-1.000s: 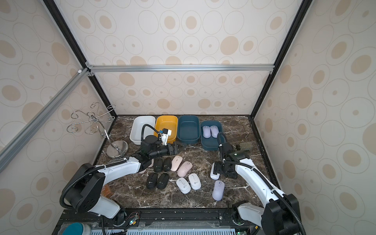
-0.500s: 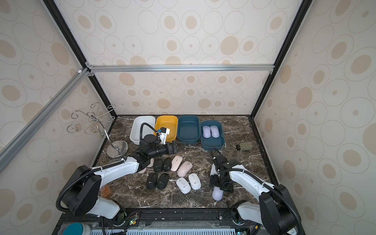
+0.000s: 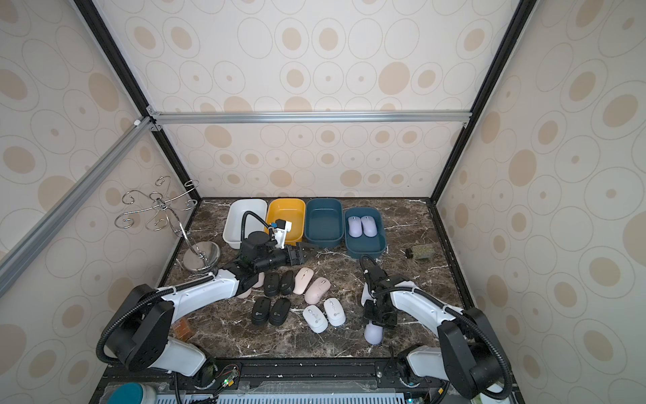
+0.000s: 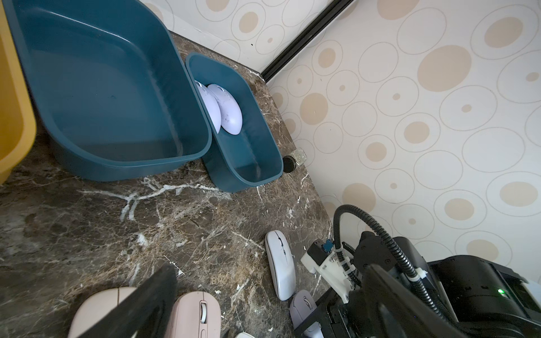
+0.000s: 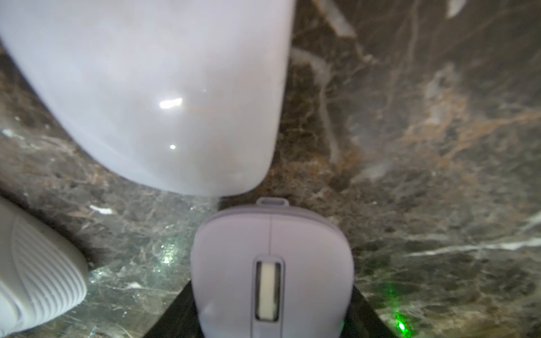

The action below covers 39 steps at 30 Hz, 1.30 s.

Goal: Place the mice by color into the storage box
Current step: Pick up the mouse from the center of the board, then place the mouse in the storage box.

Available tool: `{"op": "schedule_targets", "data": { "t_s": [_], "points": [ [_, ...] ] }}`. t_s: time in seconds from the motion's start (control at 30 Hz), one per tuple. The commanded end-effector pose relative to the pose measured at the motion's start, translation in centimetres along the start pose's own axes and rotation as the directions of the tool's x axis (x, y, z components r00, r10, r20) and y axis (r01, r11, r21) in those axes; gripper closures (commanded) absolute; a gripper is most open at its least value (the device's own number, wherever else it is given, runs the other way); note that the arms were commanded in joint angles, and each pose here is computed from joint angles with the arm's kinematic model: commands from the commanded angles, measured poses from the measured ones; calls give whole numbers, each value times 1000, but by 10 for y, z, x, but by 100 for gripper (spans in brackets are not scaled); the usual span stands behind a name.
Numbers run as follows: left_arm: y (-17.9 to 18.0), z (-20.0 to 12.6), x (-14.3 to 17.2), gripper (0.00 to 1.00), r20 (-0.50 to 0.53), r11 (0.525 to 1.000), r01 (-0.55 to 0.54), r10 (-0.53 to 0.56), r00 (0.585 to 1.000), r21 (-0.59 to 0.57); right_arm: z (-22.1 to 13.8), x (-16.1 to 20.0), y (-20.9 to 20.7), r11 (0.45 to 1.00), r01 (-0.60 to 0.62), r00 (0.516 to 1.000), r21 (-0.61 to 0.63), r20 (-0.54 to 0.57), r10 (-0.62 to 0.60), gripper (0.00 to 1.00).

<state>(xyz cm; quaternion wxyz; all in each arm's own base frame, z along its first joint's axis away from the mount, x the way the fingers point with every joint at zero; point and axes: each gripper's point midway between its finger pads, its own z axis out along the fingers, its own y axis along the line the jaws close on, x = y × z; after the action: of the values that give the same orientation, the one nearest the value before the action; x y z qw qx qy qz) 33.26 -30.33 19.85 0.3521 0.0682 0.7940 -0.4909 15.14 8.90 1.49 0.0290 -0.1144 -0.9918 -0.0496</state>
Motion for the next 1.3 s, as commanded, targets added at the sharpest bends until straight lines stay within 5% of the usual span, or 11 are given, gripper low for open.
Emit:
{"op": "schedule_targets", "data": {
  "t_s": [0.0, 0.37, 0.6, 0.97, 1.27],
  "points": [
    [-18, -4, -20, 0, 45, 998, -50, 49, 998, 27, 0, 2, -2, 1000, -5, 1000, 14, 1, 5, 47],
    [-19, -12, -31, 0, 82, 996, -85, 85, 993, 0, -40, -2, 12, 991, 125, 990, 49, 63, -128, 52],
    [-11, -22, -46, 0, 134, 995, -91, 95, 986, -35, -92, -35, 38, 981, 187, 957, 43, 219, -192, 53],
    [6, -33, -62, 0, 185, 993, -79, 93, 978, -85, -153, -191, 93, 966, 200, 797, 161, 547, -256, 55],
    [16, -33, -64, 0, 185, 986, -99, 124, 975, -137, -150, -304, 104, 979, 167, 787, 116, 583, -203, 55]
  ]
}}
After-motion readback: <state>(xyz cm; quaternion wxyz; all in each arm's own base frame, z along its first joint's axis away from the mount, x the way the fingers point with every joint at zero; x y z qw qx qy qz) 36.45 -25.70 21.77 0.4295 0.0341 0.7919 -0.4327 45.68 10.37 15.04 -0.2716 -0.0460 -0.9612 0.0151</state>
